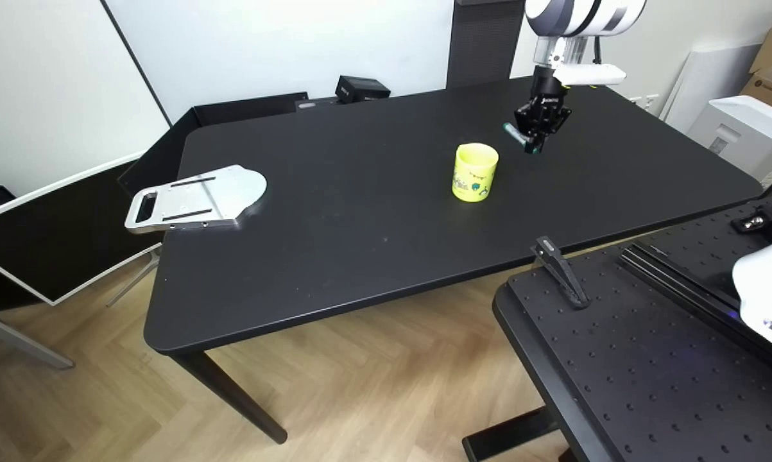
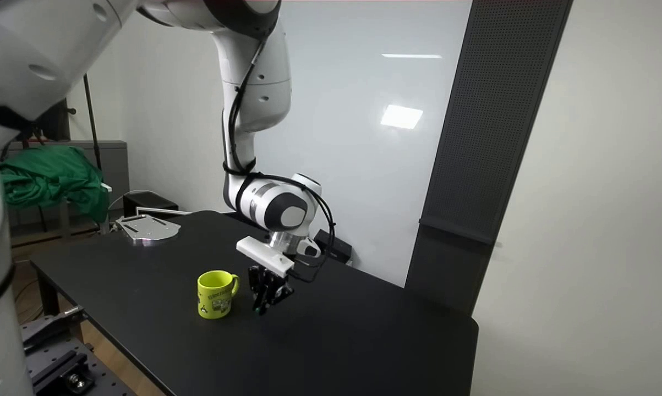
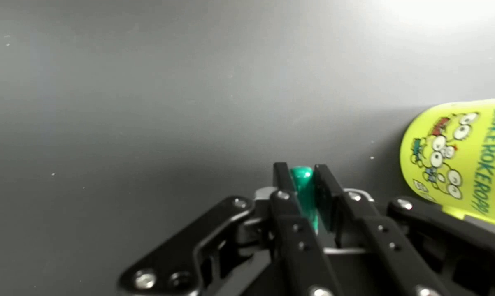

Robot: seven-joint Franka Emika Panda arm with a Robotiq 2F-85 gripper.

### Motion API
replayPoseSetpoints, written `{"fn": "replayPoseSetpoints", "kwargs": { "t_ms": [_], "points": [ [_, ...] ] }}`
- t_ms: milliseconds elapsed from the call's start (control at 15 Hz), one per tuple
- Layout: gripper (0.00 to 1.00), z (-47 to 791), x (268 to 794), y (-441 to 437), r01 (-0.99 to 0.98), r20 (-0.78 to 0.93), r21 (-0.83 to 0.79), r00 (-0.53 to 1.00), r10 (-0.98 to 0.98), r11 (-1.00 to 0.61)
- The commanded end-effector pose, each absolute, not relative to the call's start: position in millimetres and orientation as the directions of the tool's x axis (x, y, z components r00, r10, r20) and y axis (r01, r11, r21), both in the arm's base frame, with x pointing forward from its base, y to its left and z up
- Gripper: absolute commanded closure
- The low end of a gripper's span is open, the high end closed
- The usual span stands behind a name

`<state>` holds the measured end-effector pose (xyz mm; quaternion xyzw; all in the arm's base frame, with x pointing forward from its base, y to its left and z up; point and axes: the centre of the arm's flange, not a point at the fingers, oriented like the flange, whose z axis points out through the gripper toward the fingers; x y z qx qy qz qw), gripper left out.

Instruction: Remove the marker from the mug, put it on the table, put it back in the mug, and then put it back on the table

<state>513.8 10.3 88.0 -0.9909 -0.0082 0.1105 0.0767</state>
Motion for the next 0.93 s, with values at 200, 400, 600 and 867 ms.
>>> {"fn": "replayPoseSetpoints", "kwargs": {
  "t_ms": [200,400,600,867],
  "points": [
    [0.95,121.6,539.5,16.2,-0.280,-0.336,-0.339,0.928,-0.162,-0.898],
    [0.95,129.2,543.9,20.8,-0.354,-0.431,-0.430,0.889,-0.156,-0.830],
    [0.95,137.3,546.5,27.9,-0.410,-0.501,-0.484,0.854,-0.139,-0.773],
    [0.95,142.8,550.2,36.0,-0.459,-0.569,-0.532,0.816,-0.101,-0.711]
  ]
}}
